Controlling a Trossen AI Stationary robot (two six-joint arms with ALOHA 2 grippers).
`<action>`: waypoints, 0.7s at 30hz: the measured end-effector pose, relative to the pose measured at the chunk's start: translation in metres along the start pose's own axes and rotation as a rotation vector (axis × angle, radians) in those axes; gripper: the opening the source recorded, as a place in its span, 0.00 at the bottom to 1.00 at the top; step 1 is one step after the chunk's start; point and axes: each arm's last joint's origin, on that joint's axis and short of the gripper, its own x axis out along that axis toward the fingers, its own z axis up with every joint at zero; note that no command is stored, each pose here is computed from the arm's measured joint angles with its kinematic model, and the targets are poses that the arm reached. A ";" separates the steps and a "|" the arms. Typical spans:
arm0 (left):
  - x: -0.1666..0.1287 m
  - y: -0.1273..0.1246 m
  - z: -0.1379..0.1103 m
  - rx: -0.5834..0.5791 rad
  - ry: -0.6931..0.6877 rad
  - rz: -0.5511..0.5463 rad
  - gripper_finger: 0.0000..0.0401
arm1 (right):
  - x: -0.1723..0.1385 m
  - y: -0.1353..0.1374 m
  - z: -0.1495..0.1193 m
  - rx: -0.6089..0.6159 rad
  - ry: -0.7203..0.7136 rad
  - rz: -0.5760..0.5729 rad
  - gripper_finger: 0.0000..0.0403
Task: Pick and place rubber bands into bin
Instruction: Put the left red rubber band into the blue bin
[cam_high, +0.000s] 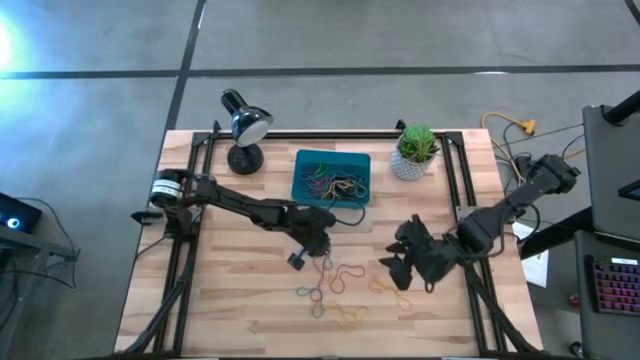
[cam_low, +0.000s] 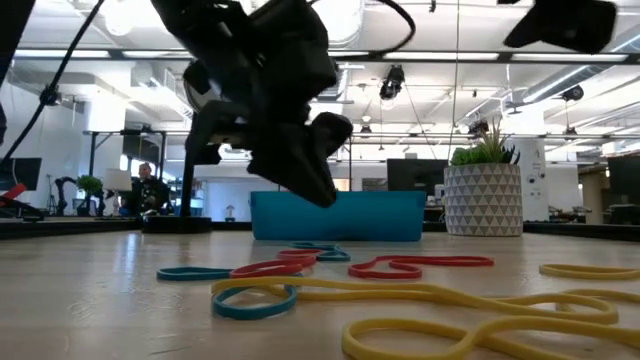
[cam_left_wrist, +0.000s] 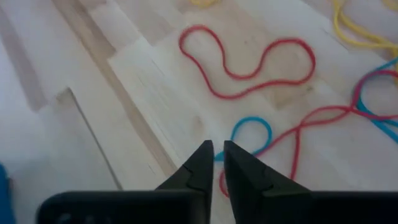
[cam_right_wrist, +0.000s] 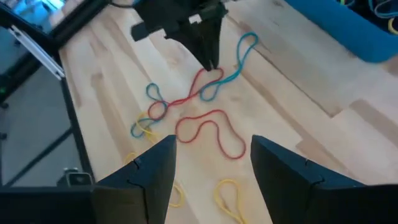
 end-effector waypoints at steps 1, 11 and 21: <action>0.002 0.000 -0.001 -0.005 0.018 -0.011 0.08 | -0.001 0.002 -0.004 0.005 -0.008 0.000 0.48; 0.009 0.006 0.003 0.004 0.075 0.039 0.35 | 0.009 0.012 -0.031 0.051 -0.001 -0.030 0.48; 0.011 0.000 0.006 0.214 0.098 0.051 0.42 | 0.024 0.020 -0.043 0.064 0.009 -0.033 0.48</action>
